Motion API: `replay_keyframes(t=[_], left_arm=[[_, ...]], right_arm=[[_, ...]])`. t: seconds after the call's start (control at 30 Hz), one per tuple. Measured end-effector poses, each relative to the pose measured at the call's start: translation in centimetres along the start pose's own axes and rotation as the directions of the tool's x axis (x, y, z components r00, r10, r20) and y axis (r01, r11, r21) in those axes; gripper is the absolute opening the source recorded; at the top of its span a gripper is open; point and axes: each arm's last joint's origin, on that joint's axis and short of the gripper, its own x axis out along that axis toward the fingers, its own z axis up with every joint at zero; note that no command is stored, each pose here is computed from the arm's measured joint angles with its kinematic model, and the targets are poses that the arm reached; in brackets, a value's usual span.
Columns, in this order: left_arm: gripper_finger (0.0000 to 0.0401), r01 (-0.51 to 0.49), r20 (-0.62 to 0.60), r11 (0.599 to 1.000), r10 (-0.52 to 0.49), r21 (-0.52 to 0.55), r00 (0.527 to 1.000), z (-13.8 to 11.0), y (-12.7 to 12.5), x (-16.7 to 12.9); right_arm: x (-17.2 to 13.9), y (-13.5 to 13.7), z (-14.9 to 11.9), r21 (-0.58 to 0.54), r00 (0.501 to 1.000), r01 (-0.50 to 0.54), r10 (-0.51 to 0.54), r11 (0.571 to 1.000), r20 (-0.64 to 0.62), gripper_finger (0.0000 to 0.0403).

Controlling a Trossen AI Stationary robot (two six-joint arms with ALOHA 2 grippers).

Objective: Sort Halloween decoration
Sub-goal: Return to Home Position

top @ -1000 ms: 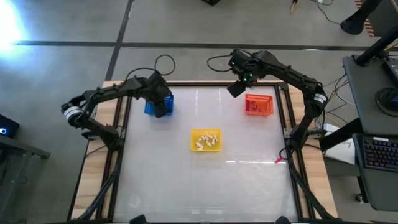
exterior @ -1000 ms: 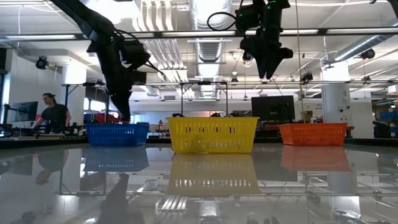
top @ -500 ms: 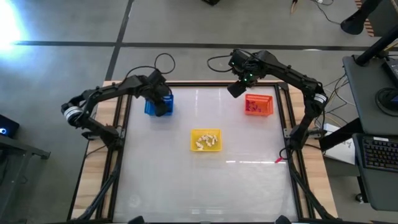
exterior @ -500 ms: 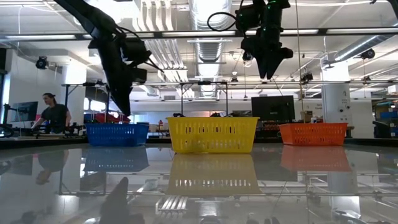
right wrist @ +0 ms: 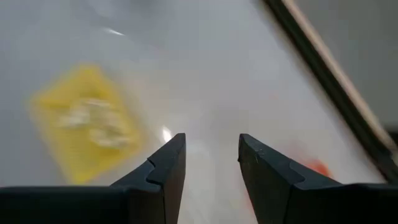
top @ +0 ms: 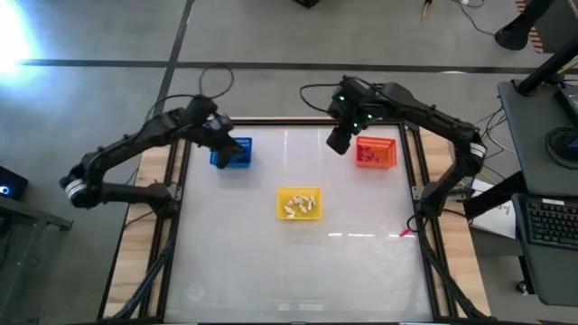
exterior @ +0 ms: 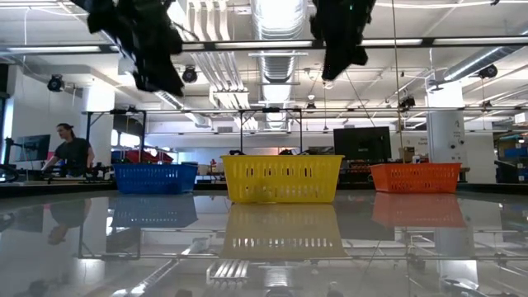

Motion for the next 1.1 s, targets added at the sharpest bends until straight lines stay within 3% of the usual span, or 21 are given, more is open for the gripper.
replay_keyframes(t=[0.2, 0.37, 0.53, 0.7, 0.9, 1.0, 1.1], left_arm=[[0.0114, 0.023, 0.225, 0.998, -0.036, 0.06, 0.974, -0.2, -3.3, -4.8], [0.0114, 0.026, 0.424, 0.99, -0.083, 0.14, 0.902, -0.6, -5.4, -8.4], [0.0114, 0.002, 0.512, 0.987, -0.086, 0.163, 0.854, -1.7, -6.4, -10.9], [0.0114, -0.08, 0.535, 0.991, 0.009, 0.11, 0.845, -3.2, -6.6, -12.1], [0.0114, -0.127, 0.563, 0.992, 0.097, 0.014, 0.821, -5.2, -6.6, -12.8], [0.0114, -0.107, 0.563, 0.994, 0.1, -0.02, 0.82, -6.3, -6.4, -12.5], [0.0114, -0.07, 0.553, 0.994, 0.102, -0.079, 0.827, -7.2, -6.2, -11.8]], right_arm=[[-2.4, 3.0, -2.0, -0.206, 0.937, -0.251, 0.291, 0.946, 0.192, 0.0137], [-2.6, 4.3, -5.8, -0.314, 0.877, -0.343, 0.422, 0.885, 0.232, 0.0137], [-2.1, 5.3, -9.4, -0.417, 0.797, -0.412, 0.542, 0.81, 0.265, 0.0137], [-0.8, 5.8, -12.1, -0.374, 0.741, -0.486, 0.599, 0.79, 0.304, 0.0137], [1.6, 5.4, -15.0, -0.206, 0.774, -0.553, 0.59, 0.807, 0.232, 0.0137], [3.2, 5.2, -16.1, -0.244, 0.783, -0.535, 0.583, 0.809, 0.218, 0.0137], [4.9, 5.3, -17.2, -0.334, 0.741, -0.544, 0.627, 0.77, 0.24, 0.0137]])
